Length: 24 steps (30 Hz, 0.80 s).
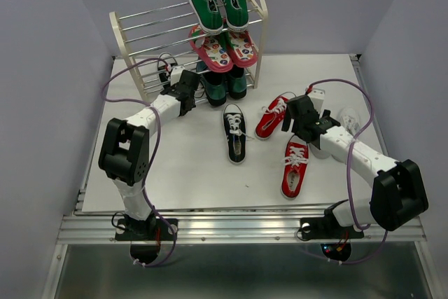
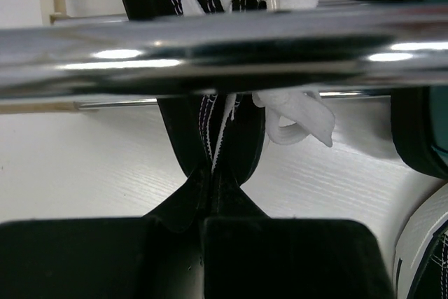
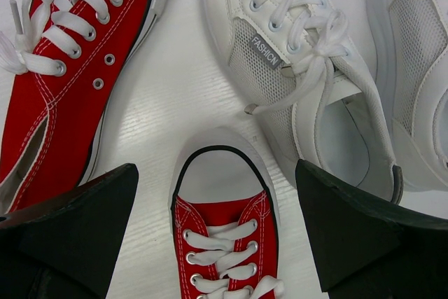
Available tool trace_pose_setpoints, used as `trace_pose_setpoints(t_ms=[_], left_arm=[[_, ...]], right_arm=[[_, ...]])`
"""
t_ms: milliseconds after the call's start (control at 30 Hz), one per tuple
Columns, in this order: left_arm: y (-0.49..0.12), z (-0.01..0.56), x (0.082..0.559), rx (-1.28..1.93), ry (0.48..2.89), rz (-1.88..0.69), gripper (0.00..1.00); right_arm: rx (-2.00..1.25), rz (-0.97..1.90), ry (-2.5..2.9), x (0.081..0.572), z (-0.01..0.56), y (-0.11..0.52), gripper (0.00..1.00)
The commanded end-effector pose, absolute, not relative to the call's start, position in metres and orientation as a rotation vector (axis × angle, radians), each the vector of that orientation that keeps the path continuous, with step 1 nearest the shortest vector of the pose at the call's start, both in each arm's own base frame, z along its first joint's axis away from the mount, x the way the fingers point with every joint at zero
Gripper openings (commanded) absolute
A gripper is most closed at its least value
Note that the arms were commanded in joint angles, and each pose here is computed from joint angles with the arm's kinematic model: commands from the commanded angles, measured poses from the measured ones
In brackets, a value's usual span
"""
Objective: Place and organize the shoes onto the shoe shelf
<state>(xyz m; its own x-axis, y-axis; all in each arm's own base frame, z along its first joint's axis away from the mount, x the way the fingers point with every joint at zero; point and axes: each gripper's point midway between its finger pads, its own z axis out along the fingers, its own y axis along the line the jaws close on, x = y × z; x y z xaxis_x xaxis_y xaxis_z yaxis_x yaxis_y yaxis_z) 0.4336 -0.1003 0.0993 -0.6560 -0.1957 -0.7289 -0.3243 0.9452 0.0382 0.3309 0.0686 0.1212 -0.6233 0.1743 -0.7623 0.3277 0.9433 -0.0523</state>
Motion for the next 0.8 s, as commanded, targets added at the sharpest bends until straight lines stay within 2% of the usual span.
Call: trace_pose_setpoints(t_ms=[0, 700, 767], left_arm=[[-0.098, 0.156, 0.458, -0.343, 2.125, 0.149, 0.00], [-0.079, 0.146, 0.464, -0.406, 2.142, 0.224, 0.00], [-0.079, 0.143, 0.464, -0.404, 2.149, 0.224, 0.05]], right_arm=[[0.367, -0.244, 2.197, 0.335, 0.134, 0.063, 1.00], [0.368, -0.242, 2.179, 0.335, 0.137, 0.062, 1.00], [0.368, -0.241, 2.177, 0.336, 0.137, 0.062, 1.00]])
